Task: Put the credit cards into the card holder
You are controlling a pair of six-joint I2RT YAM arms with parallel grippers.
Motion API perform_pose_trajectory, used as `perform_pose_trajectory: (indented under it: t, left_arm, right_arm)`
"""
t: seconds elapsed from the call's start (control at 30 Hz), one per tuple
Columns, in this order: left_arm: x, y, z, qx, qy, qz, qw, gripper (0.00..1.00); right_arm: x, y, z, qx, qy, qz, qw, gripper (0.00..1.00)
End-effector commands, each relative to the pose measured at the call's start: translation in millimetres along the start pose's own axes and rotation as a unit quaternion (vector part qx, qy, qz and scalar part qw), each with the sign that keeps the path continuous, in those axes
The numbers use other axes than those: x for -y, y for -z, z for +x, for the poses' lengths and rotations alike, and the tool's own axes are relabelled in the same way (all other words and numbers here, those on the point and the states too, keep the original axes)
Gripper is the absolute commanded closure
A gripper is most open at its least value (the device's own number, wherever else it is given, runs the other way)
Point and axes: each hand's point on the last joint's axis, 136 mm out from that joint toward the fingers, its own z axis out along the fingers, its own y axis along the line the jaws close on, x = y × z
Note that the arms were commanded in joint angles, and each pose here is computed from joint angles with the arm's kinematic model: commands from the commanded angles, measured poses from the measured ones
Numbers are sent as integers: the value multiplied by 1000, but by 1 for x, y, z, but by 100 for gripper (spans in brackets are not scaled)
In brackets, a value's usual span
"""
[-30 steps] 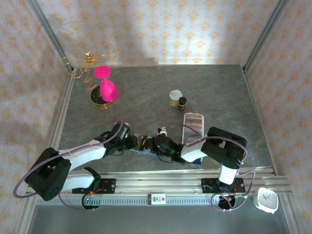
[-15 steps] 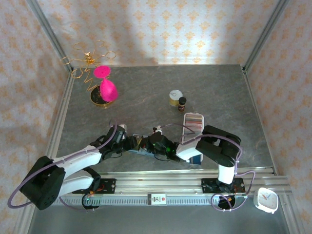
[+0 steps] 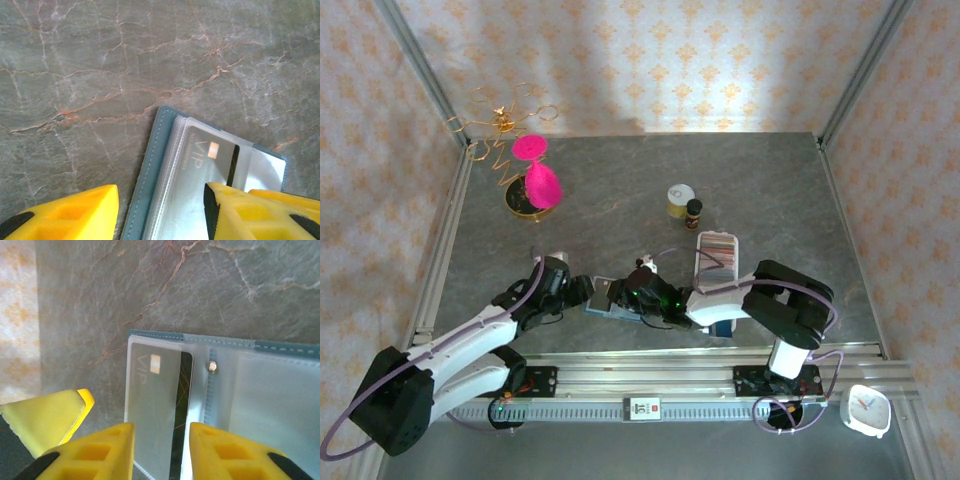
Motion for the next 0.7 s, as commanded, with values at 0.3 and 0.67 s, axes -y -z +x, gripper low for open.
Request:
perform_pose_trajectory:
  t: [0.3, 0.67]
  left_arm:
    - [10, -10, 16, -52, -4, 30, 998, 49]
    - [0, -14, 21, -52, 1, 14, 999, 48]
  right_arm:
    - [58, -11, 2, -5, 45, 131, 990, 98]
    - [67, -12, 6, -10, 42, 141, 989, 100]
